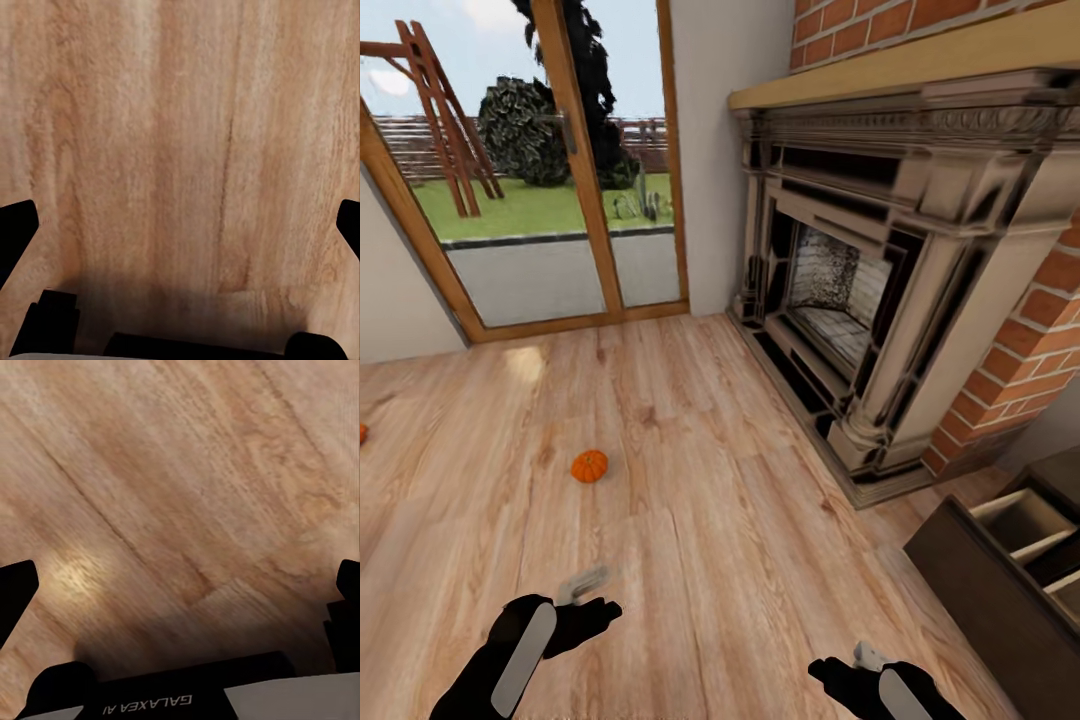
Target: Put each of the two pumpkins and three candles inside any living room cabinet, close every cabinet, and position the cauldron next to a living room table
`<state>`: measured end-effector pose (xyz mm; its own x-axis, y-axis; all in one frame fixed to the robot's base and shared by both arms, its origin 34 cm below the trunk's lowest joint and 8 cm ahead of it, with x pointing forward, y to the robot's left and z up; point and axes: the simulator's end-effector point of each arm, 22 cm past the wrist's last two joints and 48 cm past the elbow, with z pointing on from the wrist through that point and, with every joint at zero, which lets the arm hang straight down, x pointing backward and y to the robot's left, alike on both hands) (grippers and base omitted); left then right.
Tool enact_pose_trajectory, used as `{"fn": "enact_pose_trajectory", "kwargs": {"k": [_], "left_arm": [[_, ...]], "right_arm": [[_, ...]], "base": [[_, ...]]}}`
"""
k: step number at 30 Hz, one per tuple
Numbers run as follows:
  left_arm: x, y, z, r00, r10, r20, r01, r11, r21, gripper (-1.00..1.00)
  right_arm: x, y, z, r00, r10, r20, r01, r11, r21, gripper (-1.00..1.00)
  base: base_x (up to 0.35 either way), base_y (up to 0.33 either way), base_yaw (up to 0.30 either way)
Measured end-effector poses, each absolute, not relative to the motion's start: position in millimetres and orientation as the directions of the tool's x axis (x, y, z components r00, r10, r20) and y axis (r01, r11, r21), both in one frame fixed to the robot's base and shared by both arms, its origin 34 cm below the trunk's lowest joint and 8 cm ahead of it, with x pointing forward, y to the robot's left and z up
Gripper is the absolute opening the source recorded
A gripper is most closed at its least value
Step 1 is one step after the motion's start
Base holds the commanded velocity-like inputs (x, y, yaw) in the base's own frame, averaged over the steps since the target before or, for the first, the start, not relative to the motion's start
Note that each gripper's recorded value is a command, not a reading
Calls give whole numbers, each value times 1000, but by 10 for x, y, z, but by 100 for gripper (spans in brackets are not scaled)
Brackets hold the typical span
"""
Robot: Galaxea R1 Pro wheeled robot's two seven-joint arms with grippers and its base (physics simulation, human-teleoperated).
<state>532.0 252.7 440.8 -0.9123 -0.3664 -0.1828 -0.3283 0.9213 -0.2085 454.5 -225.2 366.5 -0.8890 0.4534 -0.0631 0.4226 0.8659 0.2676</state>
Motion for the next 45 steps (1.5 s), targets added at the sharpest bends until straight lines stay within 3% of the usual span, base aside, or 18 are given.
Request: {"fn": "enact_pose_trajectory", "kwargs": {"k": [14, 20, 35, 45], "left_arm": [[5321, 2545, 4408, -911, -368, -184, -330, 921, -206, 100], [5318, 2553, 4405, -911, -370, -183, -332, 921, -206, 100], [5296, 2605, 4372, -910, -374, -178, -340, 919, -198, 100], [5350, 2631, 4340, -899, -387, -207, -349, 916, -196, 100]], "right_arm": [[4537, -2198, 3662, -892, 447, -61, 417, 868, 270, 100], [4622, -2240, 3658, -905, 407, -128, 369, 898, 240, 100], [4594, -2189, 3633, -909, 398, -121, 363, 901, 239, 100], [4562, -2179, 3597, -911, 397, -113, 363, 900, 240, 100]], "base": [[0, 0, 290], [12, 9, 290], [202, 194, 249], [184, 21, 56]]}}
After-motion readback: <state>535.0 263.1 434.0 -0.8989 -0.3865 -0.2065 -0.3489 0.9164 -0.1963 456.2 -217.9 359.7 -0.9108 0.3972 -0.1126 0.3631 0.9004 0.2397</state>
